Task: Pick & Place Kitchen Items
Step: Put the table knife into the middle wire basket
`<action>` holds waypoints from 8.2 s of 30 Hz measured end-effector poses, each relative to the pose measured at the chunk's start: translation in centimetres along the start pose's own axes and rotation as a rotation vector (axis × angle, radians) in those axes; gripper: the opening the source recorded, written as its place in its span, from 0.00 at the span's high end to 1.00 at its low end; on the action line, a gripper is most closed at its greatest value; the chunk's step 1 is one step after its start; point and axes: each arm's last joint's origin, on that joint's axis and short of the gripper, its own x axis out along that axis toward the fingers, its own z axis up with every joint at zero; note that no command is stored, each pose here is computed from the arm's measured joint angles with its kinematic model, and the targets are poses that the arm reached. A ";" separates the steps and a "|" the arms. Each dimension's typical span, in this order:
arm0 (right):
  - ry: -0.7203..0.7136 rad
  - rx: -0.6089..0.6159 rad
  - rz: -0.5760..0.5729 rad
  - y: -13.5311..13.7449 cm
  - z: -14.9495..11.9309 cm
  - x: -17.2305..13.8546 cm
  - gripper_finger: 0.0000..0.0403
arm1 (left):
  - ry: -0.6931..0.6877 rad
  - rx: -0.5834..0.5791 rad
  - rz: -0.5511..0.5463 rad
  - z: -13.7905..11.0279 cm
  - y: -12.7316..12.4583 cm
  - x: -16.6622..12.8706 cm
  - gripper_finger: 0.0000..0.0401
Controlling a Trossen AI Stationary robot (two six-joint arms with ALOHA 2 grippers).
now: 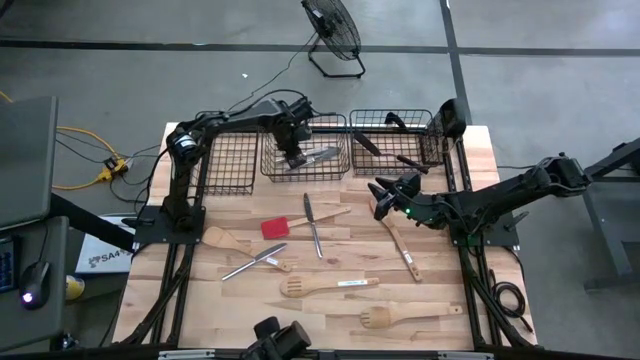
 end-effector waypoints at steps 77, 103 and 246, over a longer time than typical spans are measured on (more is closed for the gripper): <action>0.270 0.010 0.425 0.8 0.8 -1.5 0.62 | -0.451 1.481 0.092 -10.5 -23.6 0.8 0.48; 0.159 -0.051 0.430 -1.9 4.6 -5.3 0.62 | -0.159 1.598 -0.034 -6.8 -23.8 4.3 0.48; 0.177 -0.029 0.359 -2.3 4.2 -5.2 0.62 | -0.244 -0.013 0.107 3.2 -0.6 1.9 0.92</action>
